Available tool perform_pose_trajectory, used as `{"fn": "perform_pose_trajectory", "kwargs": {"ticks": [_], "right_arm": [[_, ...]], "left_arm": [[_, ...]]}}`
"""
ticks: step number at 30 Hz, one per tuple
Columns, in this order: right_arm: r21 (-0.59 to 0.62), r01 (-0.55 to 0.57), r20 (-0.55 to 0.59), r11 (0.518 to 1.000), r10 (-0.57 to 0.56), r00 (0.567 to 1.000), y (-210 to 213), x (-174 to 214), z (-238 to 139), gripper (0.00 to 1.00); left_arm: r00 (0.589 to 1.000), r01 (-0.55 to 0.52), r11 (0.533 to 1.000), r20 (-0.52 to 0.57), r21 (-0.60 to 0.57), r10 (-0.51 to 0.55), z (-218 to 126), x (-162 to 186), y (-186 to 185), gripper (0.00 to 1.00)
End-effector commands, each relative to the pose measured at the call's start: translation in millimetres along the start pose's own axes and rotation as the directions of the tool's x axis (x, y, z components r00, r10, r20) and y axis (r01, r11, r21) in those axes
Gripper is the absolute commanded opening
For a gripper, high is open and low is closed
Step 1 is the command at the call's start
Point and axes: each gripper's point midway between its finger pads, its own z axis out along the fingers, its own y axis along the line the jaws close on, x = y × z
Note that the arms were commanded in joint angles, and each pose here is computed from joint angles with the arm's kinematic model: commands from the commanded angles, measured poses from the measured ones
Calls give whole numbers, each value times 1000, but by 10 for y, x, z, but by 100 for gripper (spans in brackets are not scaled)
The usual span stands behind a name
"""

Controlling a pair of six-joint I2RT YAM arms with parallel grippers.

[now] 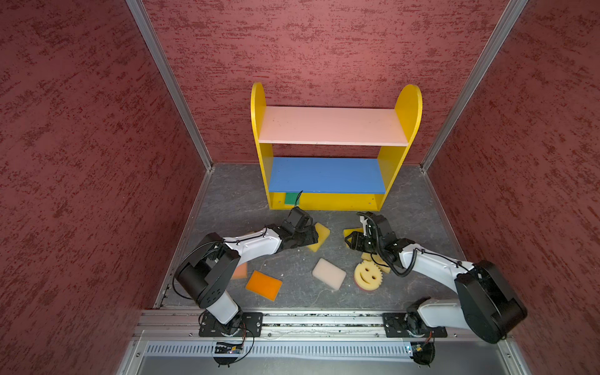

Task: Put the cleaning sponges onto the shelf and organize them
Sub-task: 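Lower the right gripper onto the flower sponge while the left hovers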

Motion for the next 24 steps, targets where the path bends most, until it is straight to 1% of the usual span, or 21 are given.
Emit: {"fn": "perform_pose_trajectory", "kwargs": {"ticks": [1,6,9,11,13,14,15,16,20,24], "right_arm": [[-23,29,37,999,-28,999,54,-79,-71,56],[-4,56,25,998,-56,998,19,-38,-121,53],[73,48,13,996,-49,999,-134,15,-161,48],[139,37,11,990,-39,999,-257,46,-229,45],[186,20,23,982,-24,999,-345,68,-324,45],[208,7,30,978,-13,999,-396,90,-381,46],[227,-3,34,974,-5,999,-438,112,-430,47],[252,-13,38,968,3,999,-494,137,-485,50],[346,-37,28,937,29,999,-719,272,-649,54],[353,-73,-1,933,79,997,-786,430,-704,56]], "left_arm": [[1000,4,1000,-1,-11,-4,55,0,-44,73],[1000,-5,1000,-15,-6,5,108,31,-115,59],[1000,-8,1000,-14,-7,8,94,8,-146,50],[1000,-10,1000,-3,1,10,64,-21,-176,49],[1000,-16,1000,6,5,16,30,-52,-201,50],[1000,-22,1000,11,1,22,5,-73,-210,56],[1000,-25,1000,16,-3,25,-18,-92,-218,64],[999,-29,1000,22,-5,29,-44,-115,-226,68],[998,-57,998,37,13,56,-101,-191,-318,71],[996,-73,997,50,28,71,-162,-259,-413,71]]}}
